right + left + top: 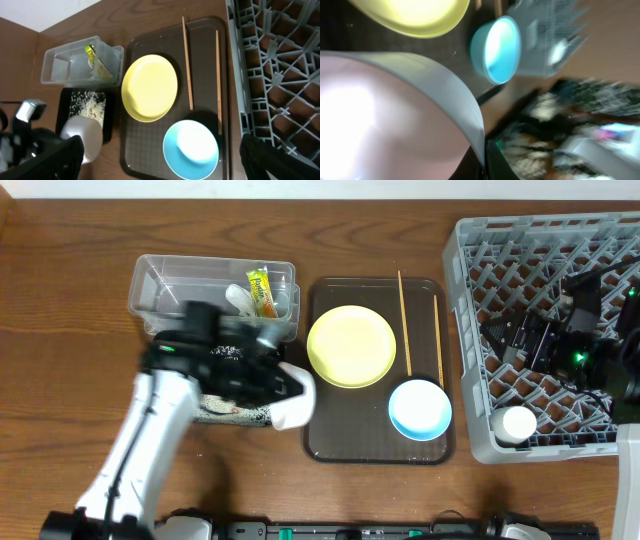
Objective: Sort waste into correct bins and load items into the dishwasher rack
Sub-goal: 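Set the empty pink bowl back on the brown tray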
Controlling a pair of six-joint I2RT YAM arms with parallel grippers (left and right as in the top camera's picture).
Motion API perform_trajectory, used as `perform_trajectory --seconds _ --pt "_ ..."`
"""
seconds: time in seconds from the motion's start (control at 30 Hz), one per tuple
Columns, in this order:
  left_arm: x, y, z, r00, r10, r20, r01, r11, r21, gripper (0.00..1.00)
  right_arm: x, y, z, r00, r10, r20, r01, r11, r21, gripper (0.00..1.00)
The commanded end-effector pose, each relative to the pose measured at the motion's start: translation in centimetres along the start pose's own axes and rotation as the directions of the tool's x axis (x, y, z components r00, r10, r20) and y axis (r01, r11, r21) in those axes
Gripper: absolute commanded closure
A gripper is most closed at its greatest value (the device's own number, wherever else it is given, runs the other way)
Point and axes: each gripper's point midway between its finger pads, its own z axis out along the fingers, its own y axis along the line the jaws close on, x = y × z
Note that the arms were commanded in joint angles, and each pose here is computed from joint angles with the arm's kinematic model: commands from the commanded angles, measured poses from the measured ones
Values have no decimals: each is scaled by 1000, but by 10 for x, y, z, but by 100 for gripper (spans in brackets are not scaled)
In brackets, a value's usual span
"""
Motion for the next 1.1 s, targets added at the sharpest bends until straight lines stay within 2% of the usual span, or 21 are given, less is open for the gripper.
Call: perform_trajectory --seconds 0.0,0.1,0.2,0.33,0.43,0.47,0.53,0.57,0.63,0.77,0.93,1.07 --pt "0 26 25 999 11 35 2 936 -353 94 -3 -3 -2 1000 9 15 -9 1000 16 3" --pt "5 25 56 991 130 12 -106 858 -502 94 -3 -3 -2 1000 9 14 -9 1000 16 2" --pt "16 22 90 981 188 -38 -178 817 -549 94 -3 -3 -2 1000 10 12 -10 1000 16 2" --pt "28 15 128 972 220 -79 -227 814 -535 94 -3 -3 -2 1000 10 12 -11 1000 16 2" --pt "30 9 134 971 229 -73 -233 820 -522 93 -3 -3 -2 1000 10 12 -11 1000 17 2" --pt "29 8 134 970 231 -71 -234 821 -520 84 -3 -3 -2 1000 10 12 -10 1000 16 2" --pt "28 6 133 970 231 -72 -234 821 -521 57 -3 -3 -2 1000 10 12 -10 1000 17 2" --pt "27 4 131 971 228 -72 -231 821 -523 35 -3 -3 -2 1000 10 12 -10 1000 17 2" --pt "23 -1 122 973 220 -68 -222 819 -530 27 -3 -3 -2 1000 10 12 -10 1000 17 2" --pt "1 -11 87 979 201 -21 -179 811 -557 22 -2 -2 -2 1000 5 7 -6 1000 13 3" --pt "-32 -14 16 975 166 145 -47 799 -600 21 10 22 8 993 -113 -39 112 993 -39 6" --pt "-48 -16 -40 939 159 304 46 821 -569 21 25 46 21 967 -238 -88 232 970 -74 5"
